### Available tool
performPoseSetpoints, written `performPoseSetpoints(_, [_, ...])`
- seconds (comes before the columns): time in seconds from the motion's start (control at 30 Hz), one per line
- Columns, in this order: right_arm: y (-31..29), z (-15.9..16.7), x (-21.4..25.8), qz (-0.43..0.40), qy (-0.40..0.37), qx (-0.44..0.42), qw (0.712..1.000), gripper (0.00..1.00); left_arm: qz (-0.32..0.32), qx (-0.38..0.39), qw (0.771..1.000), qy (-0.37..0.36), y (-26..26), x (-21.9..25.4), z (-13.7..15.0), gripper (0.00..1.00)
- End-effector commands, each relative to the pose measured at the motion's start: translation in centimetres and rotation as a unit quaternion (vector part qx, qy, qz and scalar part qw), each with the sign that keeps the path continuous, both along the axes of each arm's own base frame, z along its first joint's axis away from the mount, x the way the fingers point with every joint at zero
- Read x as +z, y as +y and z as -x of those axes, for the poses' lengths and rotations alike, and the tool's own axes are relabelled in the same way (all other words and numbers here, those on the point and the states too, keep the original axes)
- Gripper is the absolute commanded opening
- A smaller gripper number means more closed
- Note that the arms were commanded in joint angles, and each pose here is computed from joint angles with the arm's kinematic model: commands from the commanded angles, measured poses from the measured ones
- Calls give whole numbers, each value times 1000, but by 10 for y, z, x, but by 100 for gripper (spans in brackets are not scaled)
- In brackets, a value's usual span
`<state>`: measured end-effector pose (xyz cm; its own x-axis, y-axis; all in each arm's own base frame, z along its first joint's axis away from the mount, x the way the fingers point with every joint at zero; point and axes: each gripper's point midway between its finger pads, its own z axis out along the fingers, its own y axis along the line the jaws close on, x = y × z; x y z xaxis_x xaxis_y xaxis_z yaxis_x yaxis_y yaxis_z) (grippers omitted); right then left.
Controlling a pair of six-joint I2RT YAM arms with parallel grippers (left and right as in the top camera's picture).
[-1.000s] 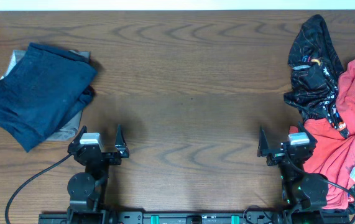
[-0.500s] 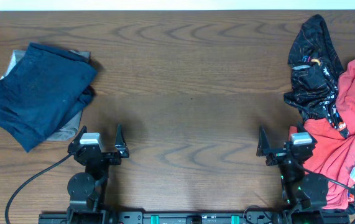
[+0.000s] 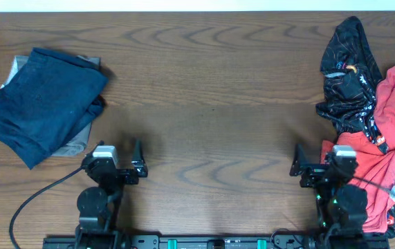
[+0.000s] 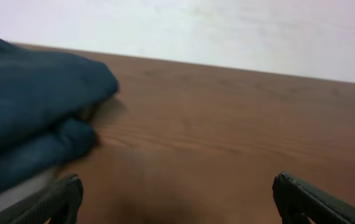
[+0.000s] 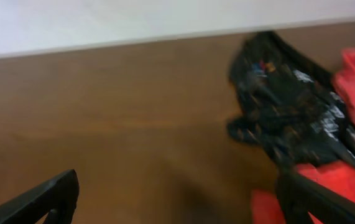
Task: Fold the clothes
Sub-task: 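Reach the right gripper into the red and black clothing pile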
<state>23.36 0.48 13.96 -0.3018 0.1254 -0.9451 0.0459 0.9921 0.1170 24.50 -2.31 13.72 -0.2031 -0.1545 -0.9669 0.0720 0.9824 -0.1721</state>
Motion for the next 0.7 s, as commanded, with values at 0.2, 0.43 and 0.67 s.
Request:
performPoseSetpoints(0.2, [-17,-6,12,25,144,-50,988,99,34,-42,994,96,-17,20,1,98])
performPoseSetpoints(0.43, [-14,-22,-24,36,279,-45,959,99,32,-37,975,218,-17,29,-2,98])
performPoseSetpoints(0.67, [-48,-4,-76,31,387,-165,907,92,37,-47,955,290,-23,5,-3,98])
